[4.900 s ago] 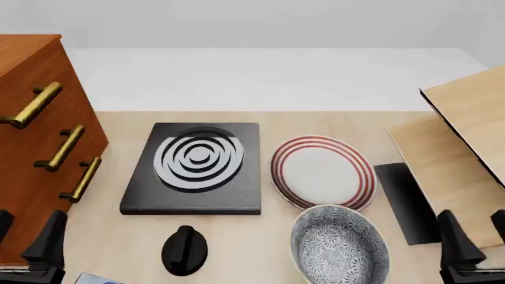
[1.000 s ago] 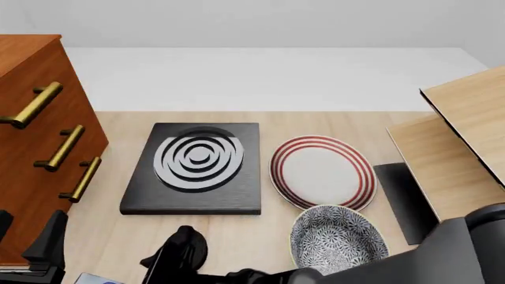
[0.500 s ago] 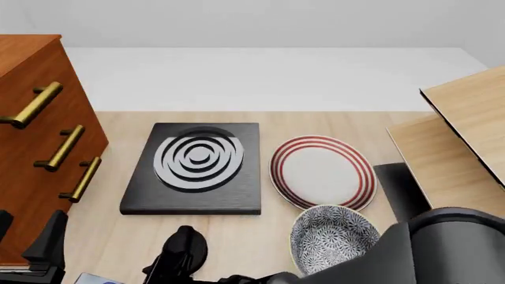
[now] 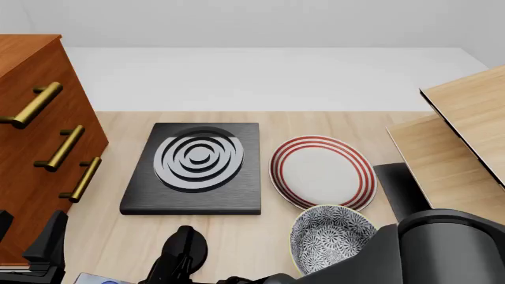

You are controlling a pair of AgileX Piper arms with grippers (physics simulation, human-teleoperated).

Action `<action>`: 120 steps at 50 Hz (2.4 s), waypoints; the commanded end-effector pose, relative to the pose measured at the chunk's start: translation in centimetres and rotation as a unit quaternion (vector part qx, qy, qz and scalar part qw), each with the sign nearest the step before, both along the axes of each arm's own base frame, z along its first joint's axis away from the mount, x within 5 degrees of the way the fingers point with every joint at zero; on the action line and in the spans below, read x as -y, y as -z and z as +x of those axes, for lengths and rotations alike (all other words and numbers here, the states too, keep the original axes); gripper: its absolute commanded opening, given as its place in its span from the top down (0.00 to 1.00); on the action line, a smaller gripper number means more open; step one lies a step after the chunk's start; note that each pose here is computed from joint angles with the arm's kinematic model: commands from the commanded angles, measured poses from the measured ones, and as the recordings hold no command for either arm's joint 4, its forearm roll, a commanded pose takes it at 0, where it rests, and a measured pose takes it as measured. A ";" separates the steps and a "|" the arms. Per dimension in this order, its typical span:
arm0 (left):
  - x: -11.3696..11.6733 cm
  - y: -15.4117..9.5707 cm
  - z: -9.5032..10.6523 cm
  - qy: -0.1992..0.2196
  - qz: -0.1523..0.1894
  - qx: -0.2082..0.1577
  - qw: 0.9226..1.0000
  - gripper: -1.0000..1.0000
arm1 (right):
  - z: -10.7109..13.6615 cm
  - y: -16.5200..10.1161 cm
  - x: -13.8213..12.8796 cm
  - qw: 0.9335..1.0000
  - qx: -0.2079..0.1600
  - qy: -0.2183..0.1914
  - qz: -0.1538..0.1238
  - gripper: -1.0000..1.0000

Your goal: Pick up the cream cheese and put it in the bowl.

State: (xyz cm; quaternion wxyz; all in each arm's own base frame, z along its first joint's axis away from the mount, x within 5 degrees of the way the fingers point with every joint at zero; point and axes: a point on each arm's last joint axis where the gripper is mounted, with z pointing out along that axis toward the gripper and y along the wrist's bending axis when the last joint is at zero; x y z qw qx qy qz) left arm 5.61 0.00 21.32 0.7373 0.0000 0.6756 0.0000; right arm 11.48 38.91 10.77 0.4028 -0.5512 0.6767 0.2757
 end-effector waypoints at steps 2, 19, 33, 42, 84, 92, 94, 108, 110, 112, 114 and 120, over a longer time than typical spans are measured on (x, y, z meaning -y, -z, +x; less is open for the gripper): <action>0.0 0.0 0.0 0.000 0.000 0.000 1.000 0.00 | -0.1 -0.7 0.2 1.000 0.000 0.000 0.003 1.00; 0.0 0.0 0.0 0.000 0.000 0.000 1.000 0.00 | -0.5 -5.3 1.4 0.999 0.028 -0.012 0.027 1.00; 0.0 0.0 0.0 0.000 0.000 0.000 1.000 0.00 | -1.3 -6.8 2.5 0.999 0.032 -0.019 0.034 1.00; 0.0 0.0 0.0 0.000 0.000 0.000 1.000 0.00 | -1.9 -7.2 3.5 0.998 0.032 -0.023 0.038 1.00; 0.0 0.0 0.0 0.000 0.000 0.000 1.000 0.00 | -1.1 -10.5 13.8 0.997 0.050 0.034 0.038 1.00; 0.0 0.0 0.0 0.000 0.000 0.000 1.000 0.00 | -1.0 -12.0 16.3 0.996 0.058 0.052 0.040 1.00; 0.0 0.0 0.0 0.000 0.000 0.000 1.000 0.00 | -0.8 -12.3 17.0 0.996 0.062 0.059 0.038 1.00; 0.0 0.0 0.0 0.000 0.000 0.000 1.000 0.00 | -0.3 -14.1 21.4 0.991 0.075 0.105 0.018 1.00; 0.0 0.0 0.0 0.000 0.000 0.000 1.000 0.00 | -0.4 -14.6 21.7 0.991 0.073 0.109 0.018 1.00; 0.0 0.0 0.0 0.000 0.000 0.000 1.000 0.00 | -0.4 -14.9 22.2 0.990 0.077 0.114 0.014 1.00; 0.0 0.0 0.0 0.000 0.000 0.000 1.000 0.00 | -0.4 -15.1 22.7 0.990 0.079 0.118 0.009 1.00; 0.0 0.0 0.0 0.000 0.000 0.000 1.000 0.00 | -0.4 -15.6 24.2 0.987 0.082 0.136 -0.003 1.00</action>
